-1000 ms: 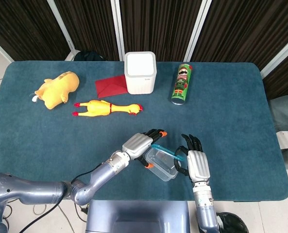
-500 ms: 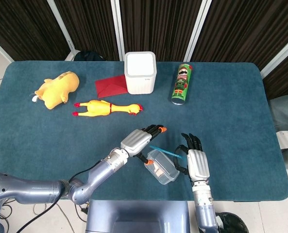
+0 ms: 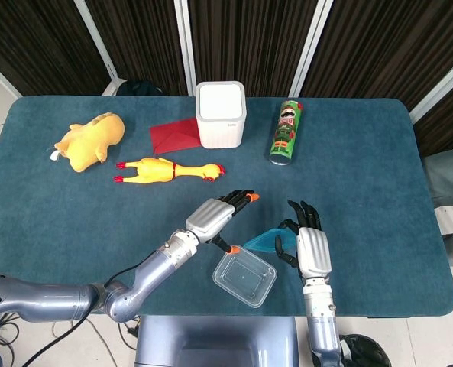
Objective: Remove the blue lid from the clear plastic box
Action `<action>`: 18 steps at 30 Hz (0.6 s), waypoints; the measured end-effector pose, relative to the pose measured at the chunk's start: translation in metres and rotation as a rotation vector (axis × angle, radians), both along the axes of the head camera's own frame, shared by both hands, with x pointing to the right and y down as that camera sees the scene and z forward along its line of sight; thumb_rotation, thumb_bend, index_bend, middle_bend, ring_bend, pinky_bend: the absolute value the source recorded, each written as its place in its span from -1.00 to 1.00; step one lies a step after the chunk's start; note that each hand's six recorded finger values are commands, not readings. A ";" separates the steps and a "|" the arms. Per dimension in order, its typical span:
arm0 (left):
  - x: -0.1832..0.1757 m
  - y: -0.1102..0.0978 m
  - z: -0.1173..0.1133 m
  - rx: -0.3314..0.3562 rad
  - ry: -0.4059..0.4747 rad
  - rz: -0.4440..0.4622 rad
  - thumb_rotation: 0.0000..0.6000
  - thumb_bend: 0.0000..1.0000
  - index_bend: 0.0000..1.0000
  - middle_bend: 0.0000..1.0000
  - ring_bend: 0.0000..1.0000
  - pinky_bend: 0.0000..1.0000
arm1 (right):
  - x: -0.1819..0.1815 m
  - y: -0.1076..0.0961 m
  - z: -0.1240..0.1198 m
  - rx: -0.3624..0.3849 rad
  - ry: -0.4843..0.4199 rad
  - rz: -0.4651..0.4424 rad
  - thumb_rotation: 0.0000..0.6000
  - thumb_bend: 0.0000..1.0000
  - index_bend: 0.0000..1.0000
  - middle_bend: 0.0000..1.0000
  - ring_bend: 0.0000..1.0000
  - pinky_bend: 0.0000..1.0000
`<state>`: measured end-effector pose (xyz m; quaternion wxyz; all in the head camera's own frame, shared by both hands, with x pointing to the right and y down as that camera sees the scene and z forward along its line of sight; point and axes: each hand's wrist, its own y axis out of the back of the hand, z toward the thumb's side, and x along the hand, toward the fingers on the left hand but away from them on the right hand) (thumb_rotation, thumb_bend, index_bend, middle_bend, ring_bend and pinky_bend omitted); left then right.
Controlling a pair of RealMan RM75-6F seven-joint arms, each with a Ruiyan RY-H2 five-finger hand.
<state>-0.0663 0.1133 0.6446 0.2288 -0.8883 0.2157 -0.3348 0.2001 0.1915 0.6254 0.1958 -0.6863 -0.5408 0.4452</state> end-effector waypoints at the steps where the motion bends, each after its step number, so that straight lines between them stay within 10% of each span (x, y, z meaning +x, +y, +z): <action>1: -0.001 -0.001 -0.001 0.001 0.002 -0.004 1.00 -1.00 -1.00 -0.98 -0.98 -0.60 | 0.001 -0.002 -0.001 0.007 0.000 0.005 1.00 0.23 0.19 -0.68 -1.00 -1.00; 18: -0.029 -0.017 -0.020 0.039 0.024 -0.061 1.00 -1.00 -1.00 -0.98 -0.98 -0.60 | 0.037 -0.054 -0.008 0.089 0.136 0.048 1.00 0.23 0.20 -0.68 -1.00 -1.00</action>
